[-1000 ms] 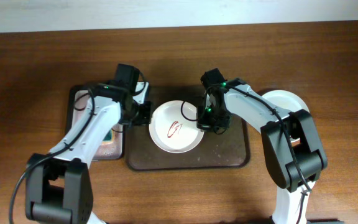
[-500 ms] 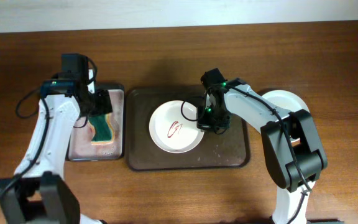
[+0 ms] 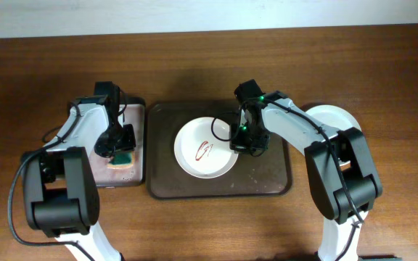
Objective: Clean dirty plates on tray and stack at the side
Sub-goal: 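Dip the sponge in the sponge tray and bring it onto the plate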
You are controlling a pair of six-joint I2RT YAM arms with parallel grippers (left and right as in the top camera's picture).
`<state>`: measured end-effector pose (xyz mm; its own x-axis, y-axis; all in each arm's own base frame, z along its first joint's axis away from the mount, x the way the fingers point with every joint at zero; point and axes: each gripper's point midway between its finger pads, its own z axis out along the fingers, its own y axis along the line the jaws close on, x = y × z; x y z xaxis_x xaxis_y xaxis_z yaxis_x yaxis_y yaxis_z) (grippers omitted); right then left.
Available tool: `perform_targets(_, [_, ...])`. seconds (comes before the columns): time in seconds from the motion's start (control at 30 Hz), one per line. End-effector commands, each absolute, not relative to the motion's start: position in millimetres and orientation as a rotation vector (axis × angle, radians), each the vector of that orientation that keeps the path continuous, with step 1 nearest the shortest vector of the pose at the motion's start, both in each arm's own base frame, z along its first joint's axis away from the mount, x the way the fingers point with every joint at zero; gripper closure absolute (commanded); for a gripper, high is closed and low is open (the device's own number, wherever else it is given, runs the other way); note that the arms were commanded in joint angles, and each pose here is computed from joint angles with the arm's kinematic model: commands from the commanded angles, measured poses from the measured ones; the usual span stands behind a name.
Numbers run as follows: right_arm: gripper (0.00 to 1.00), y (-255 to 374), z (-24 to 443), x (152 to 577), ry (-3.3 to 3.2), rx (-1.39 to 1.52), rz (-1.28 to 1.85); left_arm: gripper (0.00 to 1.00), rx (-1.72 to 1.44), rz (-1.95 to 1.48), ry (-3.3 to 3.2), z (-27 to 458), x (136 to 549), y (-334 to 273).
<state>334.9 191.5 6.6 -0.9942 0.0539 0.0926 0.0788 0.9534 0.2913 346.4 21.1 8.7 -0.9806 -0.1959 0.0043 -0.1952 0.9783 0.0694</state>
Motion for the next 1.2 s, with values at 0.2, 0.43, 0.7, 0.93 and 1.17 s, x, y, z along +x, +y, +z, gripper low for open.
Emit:
perform_targets(0.2, [0.96, 184, -4, 329, -3.010, -0.095, -0.389, 1.00, 0.300, -0.097, -3.122, 17, 349, 21])
perform_targets(0.43, [0.96, 184, -4, 329, -3.011, -0.095, -0.389, 0.05, 0.307, -0.092, -3.164, 35, 352, 21])
perform_targets(0.7, [0.96, 184, -4, 329, -3.011, -0.095, -0.390, 0.31, 0.305, -0.088, -3.143, 25, 343, 20])
perform_targets(0.93, [0.96, 184, -4, 329, -3.011, -0.095, -0.389, 1.00, 0.304, -0.077, -3.137, 13, 336, 18])
perform_targets(1.17, [0.96, 184, -4, 329, -3.008, -0.096, -0.387, 1.00, 0.317, -0.070, -3.234, 44, 357, 19])
